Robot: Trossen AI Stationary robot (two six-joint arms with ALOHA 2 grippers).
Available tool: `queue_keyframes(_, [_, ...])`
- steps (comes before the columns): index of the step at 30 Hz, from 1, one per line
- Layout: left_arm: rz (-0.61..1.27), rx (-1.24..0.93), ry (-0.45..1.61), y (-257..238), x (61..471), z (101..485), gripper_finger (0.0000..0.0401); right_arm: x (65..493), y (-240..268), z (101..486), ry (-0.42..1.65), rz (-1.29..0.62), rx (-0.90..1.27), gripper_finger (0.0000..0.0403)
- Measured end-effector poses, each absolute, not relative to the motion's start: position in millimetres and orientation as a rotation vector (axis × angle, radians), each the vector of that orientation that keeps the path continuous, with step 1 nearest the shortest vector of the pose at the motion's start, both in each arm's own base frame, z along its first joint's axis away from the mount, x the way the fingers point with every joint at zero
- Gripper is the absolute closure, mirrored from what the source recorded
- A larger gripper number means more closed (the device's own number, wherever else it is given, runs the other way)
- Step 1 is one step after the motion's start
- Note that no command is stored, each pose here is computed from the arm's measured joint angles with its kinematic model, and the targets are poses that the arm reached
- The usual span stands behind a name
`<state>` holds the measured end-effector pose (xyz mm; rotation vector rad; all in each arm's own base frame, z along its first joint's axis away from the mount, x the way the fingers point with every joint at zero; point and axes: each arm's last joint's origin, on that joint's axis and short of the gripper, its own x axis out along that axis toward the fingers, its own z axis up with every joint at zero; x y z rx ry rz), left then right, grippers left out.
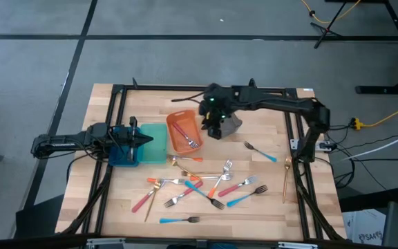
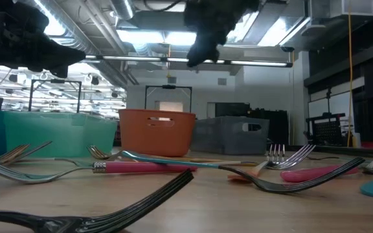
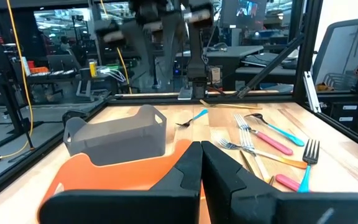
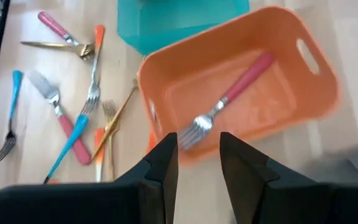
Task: Sort silverware by color (type)
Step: Put the blue fork into the black bin
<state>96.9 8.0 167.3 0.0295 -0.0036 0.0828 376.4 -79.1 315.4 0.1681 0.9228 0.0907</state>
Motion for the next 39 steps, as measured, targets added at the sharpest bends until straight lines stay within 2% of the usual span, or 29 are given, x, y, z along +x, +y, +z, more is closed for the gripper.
queue_keyframes(11, [0.082,0.03,-0.003,8,97,167,0.04,301,-66,375,0.963,-0.087,0.17,0.0294])
queue_keyframes(18, [0.082,0.03,-0.003,8,97,167,0.04,255,-47,376,0.98,-0.181,0.172,0.0294])
queue_keyframes(27, [0.082,0.03,-0.003,8,97,167,0.04,203,-29,341,1.02,-0.339,0.275,0.0295])
queue_keyframes(39, [0.082,0.03,-0.003,8,97,167,0.04,171,-17,258,1.244,-0.452,0.388,0.0295])
